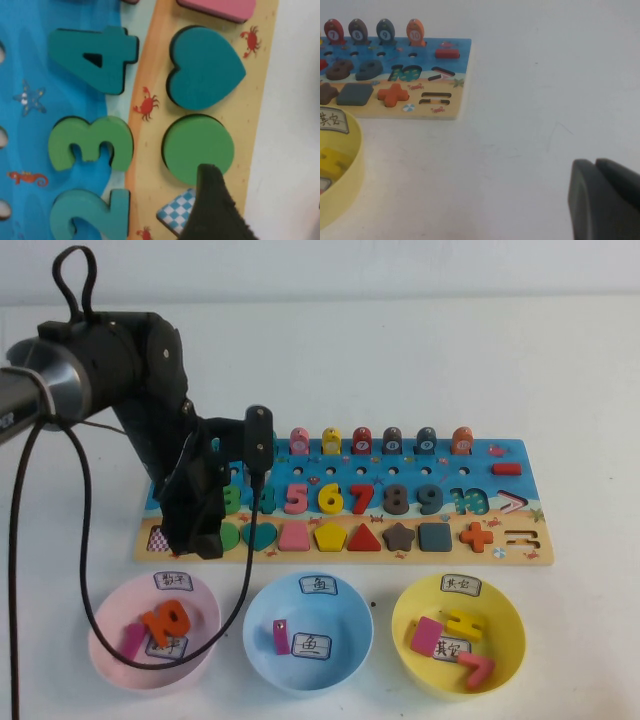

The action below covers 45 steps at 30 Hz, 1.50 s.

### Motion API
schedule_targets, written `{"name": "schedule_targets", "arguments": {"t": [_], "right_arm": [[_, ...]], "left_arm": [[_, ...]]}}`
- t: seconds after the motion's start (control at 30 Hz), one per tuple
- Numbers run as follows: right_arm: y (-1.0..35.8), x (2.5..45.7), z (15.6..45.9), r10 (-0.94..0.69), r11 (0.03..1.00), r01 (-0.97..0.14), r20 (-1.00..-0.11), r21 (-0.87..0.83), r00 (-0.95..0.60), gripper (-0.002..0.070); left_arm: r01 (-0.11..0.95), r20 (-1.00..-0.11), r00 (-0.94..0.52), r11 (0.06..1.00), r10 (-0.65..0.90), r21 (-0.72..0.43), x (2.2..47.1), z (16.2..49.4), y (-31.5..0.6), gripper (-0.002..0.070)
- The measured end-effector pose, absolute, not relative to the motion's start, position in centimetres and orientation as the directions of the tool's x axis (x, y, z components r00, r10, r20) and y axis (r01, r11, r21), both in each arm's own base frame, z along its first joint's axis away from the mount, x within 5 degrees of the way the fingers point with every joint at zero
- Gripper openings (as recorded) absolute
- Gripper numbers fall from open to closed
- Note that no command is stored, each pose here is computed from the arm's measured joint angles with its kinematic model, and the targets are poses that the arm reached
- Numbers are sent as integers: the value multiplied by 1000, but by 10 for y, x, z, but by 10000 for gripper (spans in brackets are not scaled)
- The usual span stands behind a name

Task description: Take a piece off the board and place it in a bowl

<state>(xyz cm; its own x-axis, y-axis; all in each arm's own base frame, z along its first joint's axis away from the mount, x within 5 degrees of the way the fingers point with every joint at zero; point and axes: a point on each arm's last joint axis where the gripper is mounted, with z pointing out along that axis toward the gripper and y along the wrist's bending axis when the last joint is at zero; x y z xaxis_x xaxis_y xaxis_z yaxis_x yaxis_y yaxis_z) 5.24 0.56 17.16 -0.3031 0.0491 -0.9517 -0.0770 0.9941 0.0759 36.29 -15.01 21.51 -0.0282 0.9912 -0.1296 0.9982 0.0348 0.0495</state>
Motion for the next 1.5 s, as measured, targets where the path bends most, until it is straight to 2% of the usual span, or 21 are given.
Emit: {"name": "schedule_targets", "arguments": {"t": [0.13, 0.37, 0.57, 1.03, 1.5], "right_arm": [[6, 52, 172, 49, 994, -77, -952, 76, -303, -18], [6, 52, 172, 49, 994, -77, -952, 76, -303, -18], [6, 52, 172, 49, 994, -77, -952, 76, -303, -18], [6, 52, 172, 49, 994, -77, -952, 76, -303, -18], [6, 52, 172, 49, 994, -77, -952, 76, -303, -18]], "left_arm": [[998, -128, 5, 3, 992, 57, 371, 213, -153, 391], [998, -138, 8, 0, 990, 61, 385, 210, -159, 392], [1000, -117, 7, -5, 993, 19, 387, 197, -160, 393], [1000, -109, 7, -5, 994, 18, 388, 195, -158, 435], [1000, -107, 8, -8, 994, 2, 390, 185, -159, 439]]}}
